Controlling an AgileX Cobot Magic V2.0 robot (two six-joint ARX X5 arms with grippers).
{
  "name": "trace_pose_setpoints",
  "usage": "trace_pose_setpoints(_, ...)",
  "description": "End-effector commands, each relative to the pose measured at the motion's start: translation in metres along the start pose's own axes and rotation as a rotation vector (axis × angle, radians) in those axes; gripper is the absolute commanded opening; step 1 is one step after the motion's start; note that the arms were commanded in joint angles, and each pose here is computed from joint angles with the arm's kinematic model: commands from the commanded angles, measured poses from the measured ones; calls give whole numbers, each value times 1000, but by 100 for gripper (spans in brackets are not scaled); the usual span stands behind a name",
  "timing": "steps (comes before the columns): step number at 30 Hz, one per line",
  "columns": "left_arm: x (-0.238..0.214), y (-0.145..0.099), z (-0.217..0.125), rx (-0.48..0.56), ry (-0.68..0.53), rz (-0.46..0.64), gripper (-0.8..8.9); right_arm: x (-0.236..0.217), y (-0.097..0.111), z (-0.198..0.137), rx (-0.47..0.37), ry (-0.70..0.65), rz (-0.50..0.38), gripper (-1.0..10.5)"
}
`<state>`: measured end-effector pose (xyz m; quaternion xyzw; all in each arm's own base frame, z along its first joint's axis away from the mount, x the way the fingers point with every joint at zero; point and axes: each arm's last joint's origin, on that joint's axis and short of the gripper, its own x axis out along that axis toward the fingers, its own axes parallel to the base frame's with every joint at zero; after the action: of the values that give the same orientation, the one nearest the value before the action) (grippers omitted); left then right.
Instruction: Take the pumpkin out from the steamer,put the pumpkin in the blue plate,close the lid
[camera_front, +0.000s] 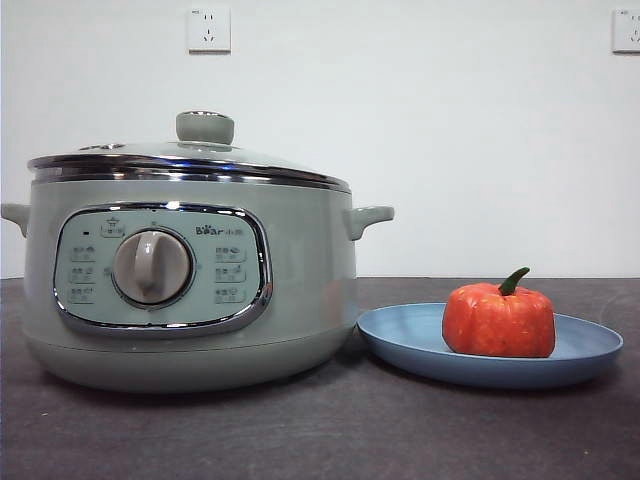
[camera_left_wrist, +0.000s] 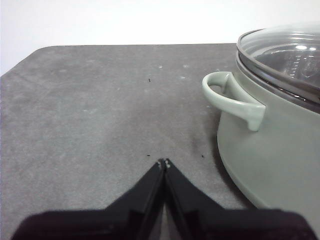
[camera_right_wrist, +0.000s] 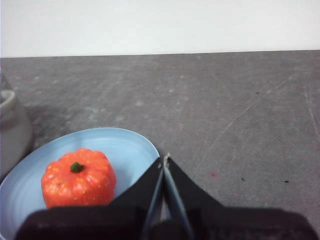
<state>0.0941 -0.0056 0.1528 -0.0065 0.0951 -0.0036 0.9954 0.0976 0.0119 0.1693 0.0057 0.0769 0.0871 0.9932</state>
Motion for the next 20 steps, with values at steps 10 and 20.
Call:
trace_pose_setpoints(10,1,0,-4,-3,17,6,-3,1,0,-20,-16,8,1,1)
trace_pose_setpoints(20,1,0,-4,-3,17,6,-3,1,0,-21,42,21,-6,1)
